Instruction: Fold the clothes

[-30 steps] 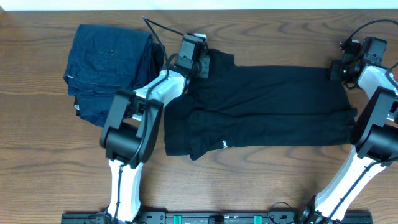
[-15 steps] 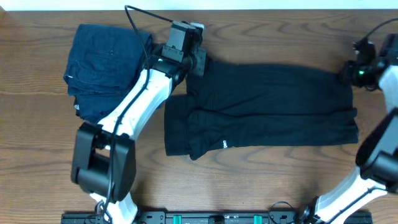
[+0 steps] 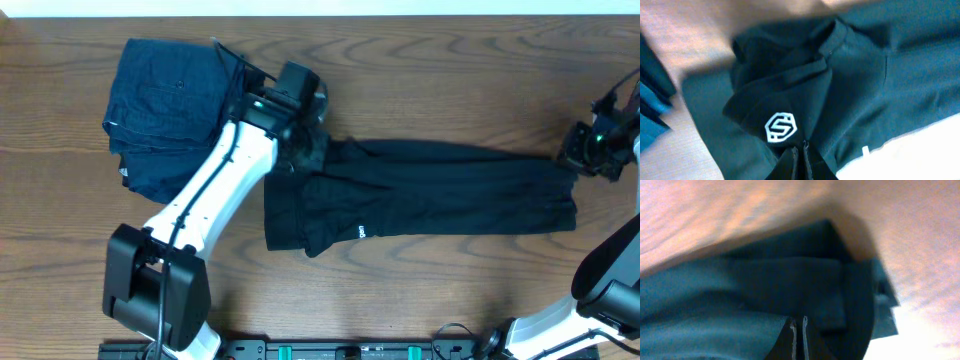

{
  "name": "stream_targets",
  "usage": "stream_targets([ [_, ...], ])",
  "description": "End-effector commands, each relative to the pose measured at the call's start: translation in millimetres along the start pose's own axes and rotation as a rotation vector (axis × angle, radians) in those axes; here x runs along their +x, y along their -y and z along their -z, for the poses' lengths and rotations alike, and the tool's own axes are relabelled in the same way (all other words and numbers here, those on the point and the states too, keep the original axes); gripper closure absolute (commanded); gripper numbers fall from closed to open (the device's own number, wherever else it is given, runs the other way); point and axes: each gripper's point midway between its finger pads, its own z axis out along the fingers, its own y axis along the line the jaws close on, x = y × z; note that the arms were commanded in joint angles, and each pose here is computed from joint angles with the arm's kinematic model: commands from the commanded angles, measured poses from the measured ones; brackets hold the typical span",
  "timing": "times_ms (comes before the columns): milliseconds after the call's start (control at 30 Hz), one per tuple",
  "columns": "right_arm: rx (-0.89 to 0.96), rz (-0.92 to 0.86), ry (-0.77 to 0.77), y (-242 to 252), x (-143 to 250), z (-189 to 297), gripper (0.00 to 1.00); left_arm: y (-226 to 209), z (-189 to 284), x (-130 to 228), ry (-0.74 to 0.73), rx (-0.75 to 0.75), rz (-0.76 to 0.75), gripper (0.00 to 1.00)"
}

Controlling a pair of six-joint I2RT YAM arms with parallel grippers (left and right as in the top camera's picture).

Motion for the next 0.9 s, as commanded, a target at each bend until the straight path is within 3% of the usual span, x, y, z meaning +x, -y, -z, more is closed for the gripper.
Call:
stream_targets([
  [0, 0.145, -0.11, 0.006, 31, 9, -13, 0.99, 17, -3, 19, -0.047, 0.011, -0.016, 0.94],
  [133, 0.144, -0.108, 0.025, 36, 14, -39, 0.99, 19, -10, 35, -0.09, -0.028, -0.032, 0.94],
  [367, 0.209, -0.11, 0.033, 52, 24, -58, 0.99, -23, -29, 67, -0.164, -0.196, 0.068, 0.94],
  [867, 0.232, -0.127, 0.011, 56, 30, -59, 0.99, -46, -58, 92, -0.194, -0.211, 0.105, 0.94],
])
